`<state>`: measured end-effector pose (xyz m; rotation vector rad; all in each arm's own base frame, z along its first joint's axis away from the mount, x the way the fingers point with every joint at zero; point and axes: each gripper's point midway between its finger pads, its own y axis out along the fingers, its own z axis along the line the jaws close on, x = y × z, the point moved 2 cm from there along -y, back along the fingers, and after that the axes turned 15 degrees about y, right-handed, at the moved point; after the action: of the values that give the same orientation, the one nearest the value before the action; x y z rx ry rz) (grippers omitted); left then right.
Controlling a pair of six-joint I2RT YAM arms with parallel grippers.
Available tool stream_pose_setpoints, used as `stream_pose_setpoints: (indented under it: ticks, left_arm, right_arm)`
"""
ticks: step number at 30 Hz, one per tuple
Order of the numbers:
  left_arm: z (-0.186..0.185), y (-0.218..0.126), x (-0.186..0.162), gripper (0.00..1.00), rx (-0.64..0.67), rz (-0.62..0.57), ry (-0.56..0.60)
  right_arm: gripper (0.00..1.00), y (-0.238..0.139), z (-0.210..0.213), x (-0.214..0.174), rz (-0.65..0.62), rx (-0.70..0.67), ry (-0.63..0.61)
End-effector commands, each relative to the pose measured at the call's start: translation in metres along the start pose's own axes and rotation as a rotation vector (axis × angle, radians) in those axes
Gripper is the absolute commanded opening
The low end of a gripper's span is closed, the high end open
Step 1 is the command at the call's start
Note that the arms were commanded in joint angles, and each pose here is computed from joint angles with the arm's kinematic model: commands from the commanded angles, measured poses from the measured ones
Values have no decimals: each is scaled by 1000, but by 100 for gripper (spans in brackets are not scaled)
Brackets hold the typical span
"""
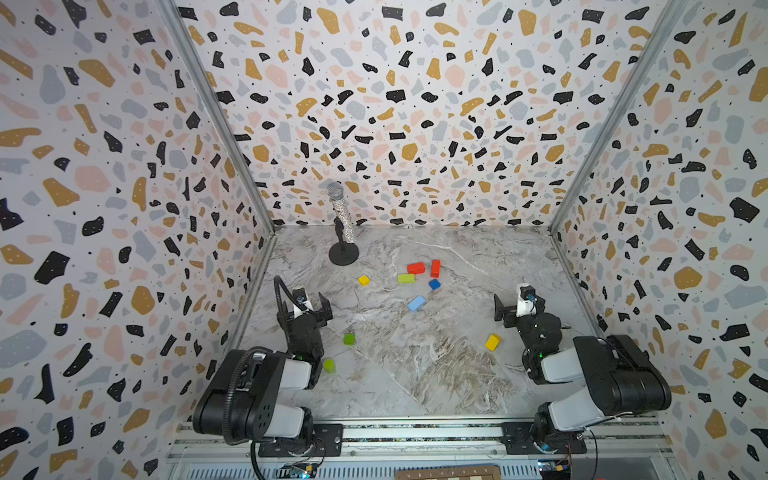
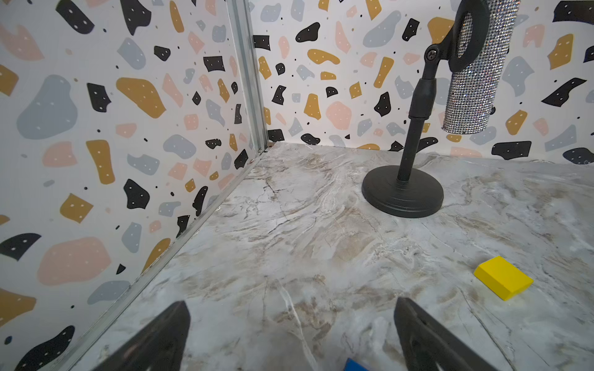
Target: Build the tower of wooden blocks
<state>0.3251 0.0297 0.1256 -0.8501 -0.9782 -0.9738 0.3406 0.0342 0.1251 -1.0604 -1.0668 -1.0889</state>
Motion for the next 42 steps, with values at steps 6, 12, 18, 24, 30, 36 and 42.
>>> stream_pose_setpoints:
  ticks: [6,12,18,24,30,36,42]
  left_arm:
    - [2,3,13,100,9,-43,-10]
    - [2,3,12,100,9,-42,-10]
    - [2,3,13,100,10,-42,-11]
    - [2,3,13,100,9,-42,-11]
    - [3,5,12,100,4,-41,-16]
    - [2,7,12,100,-9,-36,-19]
    - [2,7,11,100,-11,-33,-19]
  right_arm:
    - [99,3,0,8,-20,6,8]
    - [99,4,1,8,-19,8,9]
    - [99,4,0,10,-23,14,14]
    - [99,4,-1,9,-20,12,16]
    - [99,4,-3,10,-21,18,32]
    - [99,6,-5,5,6,15,39]
    - [99,5,-9,7,-7,-37,34]
